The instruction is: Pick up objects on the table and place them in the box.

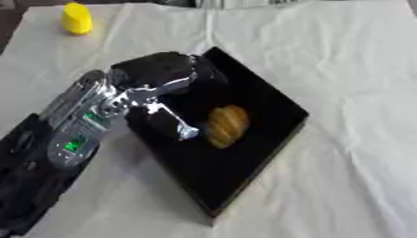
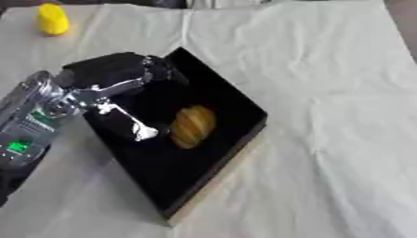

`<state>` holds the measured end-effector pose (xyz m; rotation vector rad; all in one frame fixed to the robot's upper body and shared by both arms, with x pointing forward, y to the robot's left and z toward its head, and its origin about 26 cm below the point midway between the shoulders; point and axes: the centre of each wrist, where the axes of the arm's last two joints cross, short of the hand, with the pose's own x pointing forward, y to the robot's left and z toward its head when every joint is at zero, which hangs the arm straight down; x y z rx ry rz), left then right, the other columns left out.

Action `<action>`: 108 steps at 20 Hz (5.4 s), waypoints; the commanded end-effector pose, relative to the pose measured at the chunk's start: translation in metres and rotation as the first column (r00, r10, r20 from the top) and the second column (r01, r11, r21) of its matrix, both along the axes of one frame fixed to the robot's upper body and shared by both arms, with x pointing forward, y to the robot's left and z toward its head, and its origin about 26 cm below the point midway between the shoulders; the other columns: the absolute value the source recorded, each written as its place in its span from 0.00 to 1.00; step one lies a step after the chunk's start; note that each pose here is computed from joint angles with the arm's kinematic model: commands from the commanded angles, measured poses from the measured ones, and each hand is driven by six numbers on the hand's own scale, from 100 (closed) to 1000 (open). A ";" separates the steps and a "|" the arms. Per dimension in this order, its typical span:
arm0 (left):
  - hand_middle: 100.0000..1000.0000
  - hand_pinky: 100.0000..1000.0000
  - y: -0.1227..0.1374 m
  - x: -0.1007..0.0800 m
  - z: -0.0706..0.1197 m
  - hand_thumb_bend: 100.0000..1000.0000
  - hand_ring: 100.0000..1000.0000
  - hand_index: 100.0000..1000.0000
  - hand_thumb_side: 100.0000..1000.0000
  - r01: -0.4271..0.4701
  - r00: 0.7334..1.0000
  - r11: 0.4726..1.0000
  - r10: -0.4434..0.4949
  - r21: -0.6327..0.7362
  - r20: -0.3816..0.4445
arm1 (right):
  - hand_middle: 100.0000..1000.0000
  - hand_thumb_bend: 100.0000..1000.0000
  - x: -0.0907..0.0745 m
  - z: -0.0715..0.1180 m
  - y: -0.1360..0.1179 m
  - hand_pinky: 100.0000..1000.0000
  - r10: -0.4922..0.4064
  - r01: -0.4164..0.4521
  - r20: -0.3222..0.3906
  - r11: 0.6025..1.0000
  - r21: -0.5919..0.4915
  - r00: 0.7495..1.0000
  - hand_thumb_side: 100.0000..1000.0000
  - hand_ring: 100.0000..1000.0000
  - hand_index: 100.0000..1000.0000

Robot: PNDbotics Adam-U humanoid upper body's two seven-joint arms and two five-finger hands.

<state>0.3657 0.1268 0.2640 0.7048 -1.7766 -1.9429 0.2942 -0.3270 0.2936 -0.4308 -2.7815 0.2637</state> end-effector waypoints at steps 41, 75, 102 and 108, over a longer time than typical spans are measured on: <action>0.80 0.87 0.276 0.068 0.129 0.48 0.84 0.93 0.25 -0.774 0.388 0.360 0.920 -0.521 0.058 | 0.67 0.04 -0.007 0.021 -0.003 0.88 -0.011 0.016 0.098 0.999 -0.046 0.995 0.13 0.87 0.83; 0.40 0.66 0.172 0.013 0.159 0.08 0.50 0.61 0.00 -0.428 0.621 0.747 0.652 -0.509 0.434 | 0.67 0.03 -0.005 0.019 0.000 0.88 0.013 -0.010 0.085 1.000 -0.026 0.996 0.12 0.87 0.83; 0.43 0.65 0.007 -0.059 0.039 0.06 0.49 0.63 0.00 0.116 0.978 0.983 -0.088 -0.145 0.190 | 0.67 0.06 -0.005 0.011 -0.002 0.88 0.023 -0.023 0.051 1.000 0.006 0.998 0.10 0.87 0.83; 0.65 0.76 0.005 -0.040 0.015 0.24 0.68 0.82 0.10 0.062 0.989 0.992 -0.047 -0.106 0.138 | 0.67 0.05 -0.005 0.010 -0.002 0.88 0.022 -0.023 0.047 1.000 0.012 0.999 0.10 0.87 0.83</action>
